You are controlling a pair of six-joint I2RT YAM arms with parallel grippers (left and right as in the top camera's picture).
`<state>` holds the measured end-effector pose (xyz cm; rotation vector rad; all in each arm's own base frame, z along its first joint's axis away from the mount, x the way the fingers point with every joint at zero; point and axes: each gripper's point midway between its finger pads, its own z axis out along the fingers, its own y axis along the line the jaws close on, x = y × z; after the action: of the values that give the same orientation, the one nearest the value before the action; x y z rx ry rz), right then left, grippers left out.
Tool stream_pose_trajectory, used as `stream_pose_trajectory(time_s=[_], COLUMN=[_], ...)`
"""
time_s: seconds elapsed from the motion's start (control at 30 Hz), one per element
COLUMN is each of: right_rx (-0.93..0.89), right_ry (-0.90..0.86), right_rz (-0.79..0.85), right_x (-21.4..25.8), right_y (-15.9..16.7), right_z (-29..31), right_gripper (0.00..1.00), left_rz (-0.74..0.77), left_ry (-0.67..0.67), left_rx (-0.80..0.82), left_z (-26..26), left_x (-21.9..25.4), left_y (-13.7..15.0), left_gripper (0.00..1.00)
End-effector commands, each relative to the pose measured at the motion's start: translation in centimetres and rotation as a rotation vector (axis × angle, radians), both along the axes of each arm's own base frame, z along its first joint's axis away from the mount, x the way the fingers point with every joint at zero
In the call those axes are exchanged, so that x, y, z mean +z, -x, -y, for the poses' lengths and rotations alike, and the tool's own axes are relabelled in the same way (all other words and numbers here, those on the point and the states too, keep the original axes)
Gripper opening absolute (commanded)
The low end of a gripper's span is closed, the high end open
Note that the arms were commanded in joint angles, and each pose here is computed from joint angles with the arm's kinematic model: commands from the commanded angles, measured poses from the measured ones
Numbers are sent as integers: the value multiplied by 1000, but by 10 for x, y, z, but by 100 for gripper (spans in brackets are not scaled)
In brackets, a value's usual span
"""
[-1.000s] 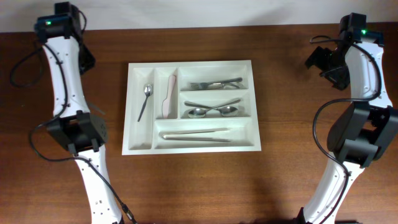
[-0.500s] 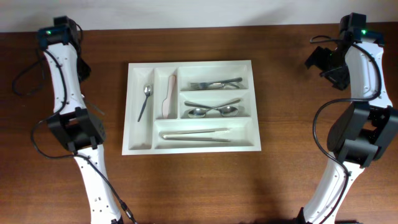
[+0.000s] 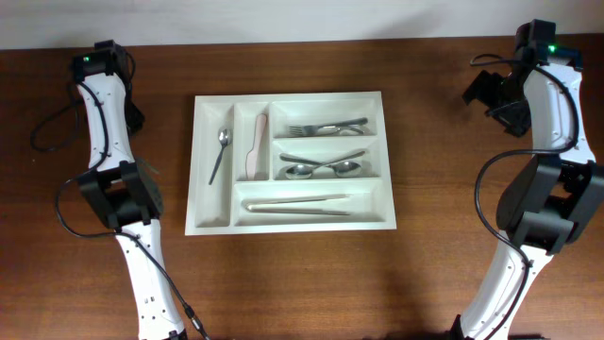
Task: Pack container
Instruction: 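Lower the left gripper and close it on the last silver spoon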
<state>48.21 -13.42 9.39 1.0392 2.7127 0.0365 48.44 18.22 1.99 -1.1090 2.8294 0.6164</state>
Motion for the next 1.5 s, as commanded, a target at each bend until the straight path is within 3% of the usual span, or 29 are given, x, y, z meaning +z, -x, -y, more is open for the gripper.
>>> stream_pose_trajectory(time_s=[0.0,0.27,0.47,0.63,1.4,1.43,1.47], right_rx=[4,4,4,4,5,4,4], right_ry=[6,6,6,6,6,6,6], right_rz=[33,33,33,33,33,33,33], right_x=[11,12,12,12,12,12,12], right_y=[-4,-5,-5,-5,-5,-5,-5], right_z=[2,2,2,2,2,2,2], right_gripper=[99,99,99,99,99,99,99], left_rz=[-23,-36,-32,-34,-81,-83,-83], left_ry=[-21,-18,-19,-18,-57,-60,-61], left_rx=[15,14,15,14,0,-1,-1], left_z=[-4,-4,-4,-4,-11,-11,-11], left_x=[-16,-30,-31,-30,-26,-26,-26], left_y=[2,2,1,1,10,10,10], left_gripper=[48,48,22,17,16,15,8])
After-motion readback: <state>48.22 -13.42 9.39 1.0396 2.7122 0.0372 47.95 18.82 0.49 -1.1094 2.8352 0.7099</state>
